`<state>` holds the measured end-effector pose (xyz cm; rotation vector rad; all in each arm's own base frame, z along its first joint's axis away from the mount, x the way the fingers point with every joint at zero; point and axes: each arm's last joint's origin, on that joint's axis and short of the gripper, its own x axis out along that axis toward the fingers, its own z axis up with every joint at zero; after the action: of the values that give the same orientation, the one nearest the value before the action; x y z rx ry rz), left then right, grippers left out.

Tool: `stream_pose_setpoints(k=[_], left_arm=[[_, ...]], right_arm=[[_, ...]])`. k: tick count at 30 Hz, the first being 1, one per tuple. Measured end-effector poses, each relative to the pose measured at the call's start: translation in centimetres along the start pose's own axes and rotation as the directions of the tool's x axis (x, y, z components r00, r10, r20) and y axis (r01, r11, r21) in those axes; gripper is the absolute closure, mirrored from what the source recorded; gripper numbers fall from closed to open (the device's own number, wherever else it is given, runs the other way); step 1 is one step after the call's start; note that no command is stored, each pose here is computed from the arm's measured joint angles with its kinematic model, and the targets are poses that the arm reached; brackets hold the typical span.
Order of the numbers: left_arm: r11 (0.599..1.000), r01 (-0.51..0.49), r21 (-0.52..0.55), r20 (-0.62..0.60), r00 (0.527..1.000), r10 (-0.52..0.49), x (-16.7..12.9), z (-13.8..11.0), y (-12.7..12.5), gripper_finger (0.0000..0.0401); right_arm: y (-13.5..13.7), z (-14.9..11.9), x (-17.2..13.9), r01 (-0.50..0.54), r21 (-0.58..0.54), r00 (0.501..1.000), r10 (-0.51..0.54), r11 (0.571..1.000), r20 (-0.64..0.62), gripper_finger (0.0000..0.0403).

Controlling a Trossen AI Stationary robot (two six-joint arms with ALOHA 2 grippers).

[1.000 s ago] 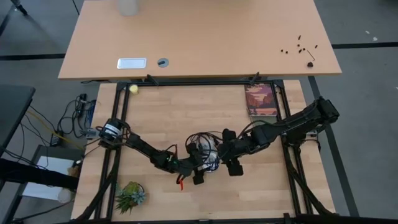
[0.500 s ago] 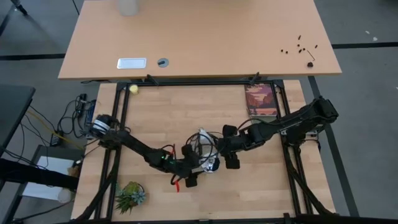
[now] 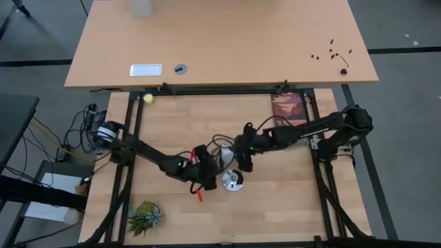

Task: Screw lightbulb
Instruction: Insert the lightbulb into the silver lamp

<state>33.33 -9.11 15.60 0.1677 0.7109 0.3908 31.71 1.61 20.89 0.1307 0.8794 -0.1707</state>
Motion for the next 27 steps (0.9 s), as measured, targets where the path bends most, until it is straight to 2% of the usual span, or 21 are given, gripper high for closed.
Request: stream_pose_setpoints(k=[4,6,10,15,27], left_arm=[[0.999,-0.037,-0.007,0.007,0.999,0.037,1.0,0.5,1.5,0.0117],[0.999,-0.032,0.028,0.006,0.999,0.032,1.5,0.7,2.2,0.0117],[0.990,0.010,0.138,-0.005,1.000,-0.010,2.4,0.8,2.8,0.0117],[0.969,-0.010,0.248,0.005,1.000,0.009,3.1,1.0,3.6,0.0117],[0.958,-0.130,0.256,0.043,0.991,0.124,4.2,1.5,5.1,0.0117]], right_arm=[[-0.2,0.2,0.2,-0.047,0.014,0.998,0.047,0.999,0.029,0.0157],[-0.2,0.0,0.3,-0.058,0.011,0.998,0.058,0.998,0.015,0.0157],[-0.8,-0.2,0.9,-0.165,0.020,0.986,0.166,0.986,-0.035,0.0157],[-1.4,-0.3,1.6,-0.257,0.049,0.964,0.259,0.965,-0.061,0.0157],[-1.9,-1.1,4.8,-0.248,0.031,0.963,0.250,0.968,-0.101,0.0157]])
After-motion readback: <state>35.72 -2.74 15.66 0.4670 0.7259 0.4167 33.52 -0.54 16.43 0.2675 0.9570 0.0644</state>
